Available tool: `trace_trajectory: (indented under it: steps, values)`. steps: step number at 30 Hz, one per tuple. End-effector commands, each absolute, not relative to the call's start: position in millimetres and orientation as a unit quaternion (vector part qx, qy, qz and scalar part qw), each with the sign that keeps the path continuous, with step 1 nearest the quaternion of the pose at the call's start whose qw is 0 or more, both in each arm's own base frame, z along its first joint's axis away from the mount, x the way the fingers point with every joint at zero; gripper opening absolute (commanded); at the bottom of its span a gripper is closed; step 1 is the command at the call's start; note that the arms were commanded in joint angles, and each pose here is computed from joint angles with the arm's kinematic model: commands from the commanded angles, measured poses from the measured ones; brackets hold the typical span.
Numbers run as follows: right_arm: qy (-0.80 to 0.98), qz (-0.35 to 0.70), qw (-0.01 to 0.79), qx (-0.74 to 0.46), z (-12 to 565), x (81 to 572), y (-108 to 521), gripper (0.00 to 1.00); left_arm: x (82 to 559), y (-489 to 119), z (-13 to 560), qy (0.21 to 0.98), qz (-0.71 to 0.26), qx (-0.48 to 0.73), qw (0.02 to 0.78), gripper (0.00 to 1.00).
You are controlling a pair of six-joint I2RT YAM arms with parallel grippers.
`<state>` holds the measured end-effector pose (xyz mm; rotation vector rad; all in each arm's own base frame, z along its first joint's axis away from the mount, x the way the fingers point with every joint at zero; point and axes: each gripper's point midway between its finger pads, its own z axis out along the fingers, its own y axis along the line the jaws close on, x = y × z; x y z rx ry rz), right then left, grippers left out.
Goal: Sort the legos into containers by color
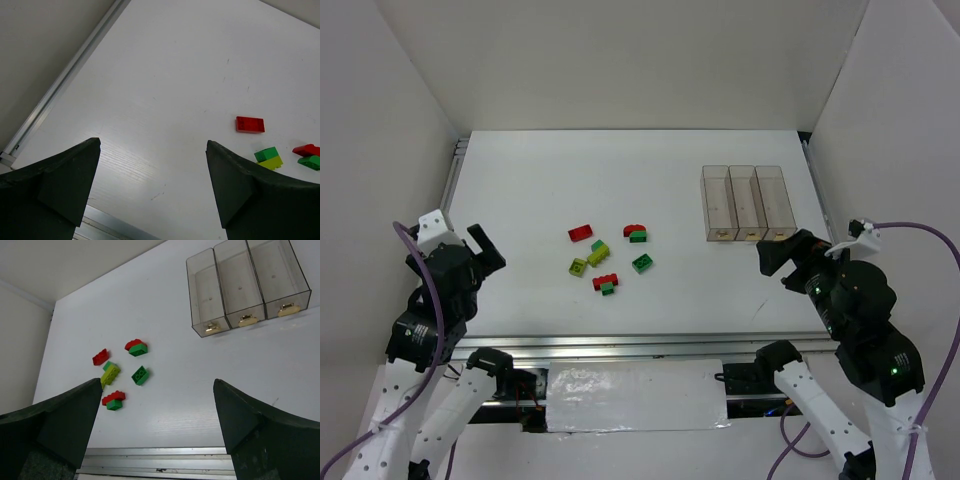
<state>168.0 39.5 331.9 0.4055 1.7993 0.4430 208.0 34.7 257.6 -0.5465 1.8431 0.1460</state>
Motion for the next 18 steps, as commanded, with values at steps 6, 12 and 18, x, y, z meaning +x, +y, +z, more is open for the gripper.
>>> trace_trajectory:
  steps: [6,12,18]
  values:
    - [0.758,0.200,0.595,0.178,344,168,40,1.00,207,40,275,0.765,0.058,-0.258,0.588,0.99]
    - [0.763,0.334,0.540,0.120,338,188,105,0.99,212,35,273,0.771,0.052,-0.247,0.584,0.99]
    - [0.828,0.263,0.443,0.221,252,263,158,1.00,216,32,268,0.781,0.054,-0.240,0.574,0.99]
